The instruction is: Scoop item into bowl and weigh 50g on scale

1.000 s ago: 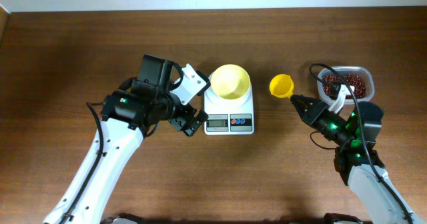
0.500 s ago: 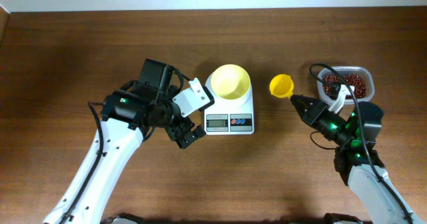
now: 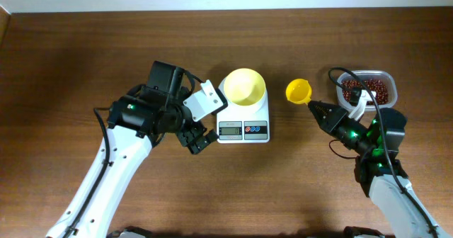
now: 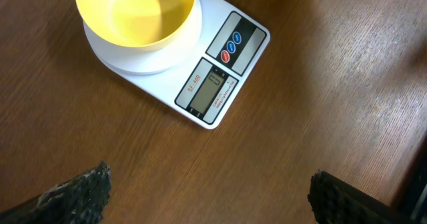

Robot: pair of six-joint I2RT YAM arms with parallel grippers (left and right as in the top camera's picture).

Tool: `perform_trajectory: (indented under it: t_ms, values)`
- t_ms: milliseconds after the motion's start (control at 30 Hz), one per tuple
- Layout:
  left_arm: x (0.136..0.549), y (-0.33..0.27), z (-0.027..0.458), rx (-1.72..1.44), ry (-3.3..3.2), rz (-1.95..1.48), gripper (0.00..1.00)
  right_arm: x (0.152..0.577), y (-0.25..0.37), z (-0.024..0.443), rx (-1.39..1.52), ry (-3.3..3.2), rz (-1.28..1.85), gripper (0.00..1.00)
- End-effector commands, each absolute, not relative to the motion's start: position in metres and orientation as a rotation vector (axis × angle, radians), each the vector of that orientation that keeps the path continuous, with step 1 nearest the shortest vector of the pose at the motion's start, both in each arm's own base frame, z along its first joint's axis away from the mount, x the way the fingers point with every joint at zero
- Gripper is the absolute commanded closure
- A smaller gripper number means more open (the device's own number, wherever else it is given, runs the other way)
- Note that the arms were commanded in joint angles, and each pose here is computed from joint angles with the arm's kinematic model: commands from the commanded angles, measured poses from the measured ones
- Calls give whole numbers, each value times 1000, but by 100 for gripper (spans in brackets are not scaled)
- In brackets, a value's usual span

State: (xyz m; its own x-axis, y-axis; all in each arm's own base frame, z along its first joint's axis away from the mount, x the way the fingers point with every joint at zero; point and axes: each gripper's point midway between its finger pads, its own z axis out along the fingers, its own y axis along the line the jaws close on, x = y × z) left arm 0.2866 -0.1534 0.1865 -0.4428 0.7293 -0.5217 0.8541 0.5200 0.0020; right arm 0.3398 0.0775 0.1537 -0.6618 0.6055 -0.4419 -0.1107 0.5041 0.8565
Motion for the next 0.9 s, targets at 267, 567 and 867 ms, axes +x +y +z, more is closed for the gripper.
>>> perform_trajectory:
  t_ms: [267,567,867]
  values:
    - [289,-147,192,1301,2289,-305,1,337,78,148,429,2021,1220,96]
    - [292,-135,188,1294,2327,-210,1,341,72,147,457,2011,1177,96]
    - [292,-135,188,1294,2327,-211,1,342,71,147,414,2008,1151,96]
